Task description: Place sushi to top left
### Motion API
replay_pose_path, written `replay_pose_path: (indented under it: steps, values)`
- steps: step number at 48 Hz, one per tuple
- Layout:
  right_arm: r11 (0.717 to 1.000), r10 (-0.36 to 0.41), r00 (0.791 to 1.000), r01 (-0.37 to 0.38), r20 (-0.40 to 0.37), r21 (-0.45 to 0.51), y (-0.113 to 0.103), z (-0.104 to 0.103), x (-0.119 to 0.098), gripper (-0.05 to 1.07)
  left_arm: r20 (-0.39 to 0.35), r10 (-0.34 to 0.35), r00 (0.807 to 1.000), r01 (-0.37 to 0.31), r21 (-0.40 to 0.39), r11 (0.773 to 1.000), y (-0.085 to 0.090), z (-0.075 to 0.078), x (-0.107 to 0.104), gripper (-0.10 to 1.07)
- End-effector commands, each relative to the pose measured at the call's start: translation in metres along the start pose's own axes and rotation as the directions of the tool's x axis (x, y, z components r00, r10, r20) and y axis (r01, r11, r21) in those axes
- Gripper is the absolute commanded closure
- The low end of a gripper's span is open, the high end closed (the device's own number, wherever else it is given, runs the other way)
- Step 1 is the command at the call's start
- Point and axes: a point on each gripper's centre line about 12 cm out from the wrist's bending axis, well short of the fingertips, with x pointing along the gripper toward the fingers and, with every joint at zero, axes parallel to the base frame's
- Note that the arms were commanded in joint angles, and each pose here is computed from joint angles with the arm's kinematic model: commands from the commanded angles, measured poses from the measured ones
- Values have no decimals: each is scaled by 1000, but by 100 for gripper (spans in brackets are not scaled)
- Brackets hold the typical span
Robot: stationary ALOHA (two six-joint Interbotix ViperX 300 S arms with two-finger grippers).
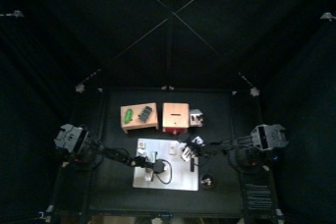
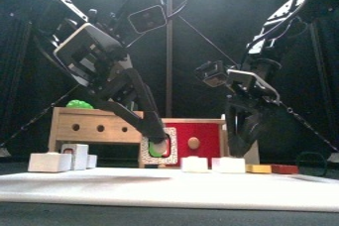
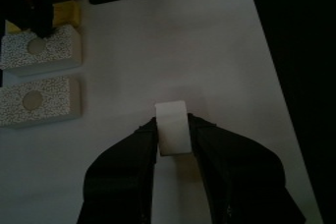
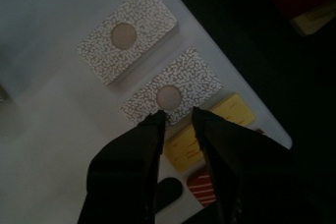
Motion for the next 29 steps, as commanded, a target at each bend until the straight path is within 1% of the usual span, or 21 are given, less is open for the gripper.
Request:
replay_pose_path:
  steps: [1,6,10,14,18,22,29]
  values:
    - [1000,24,999,-24,28,7,5,9,-7,32,35,3,999,-3,1,1000,1,11,-6,32]
    - [1000,24,999,-24,26,7,5,8,-7,32,34,-8,999,8,2,1000,0,10,-10,32]
    - [1000,23,999,-23,28,7,5,9,-7,32,25,-40,999,40,13,999,-5,4,-18,32]
    - [1000,24,999,-24,28,8,5,9,-7,32,19,-76,997,76,13,997,-10,-1,-28,32]
    - [1000,24,999,-24,26,10,5,9,-7,32,10,-113,994,113,13,994,-15,-10,-41,32]
    - [1000,27,999,-27,28,11,6,9,-7,32,10,-130,991,130,10,992,-19,-17,-53,32]
    - [1000,26,999,-26,27,14,6,9,-7,32,-34,-140,990,139,-33,990,-19,-46,-68,32]
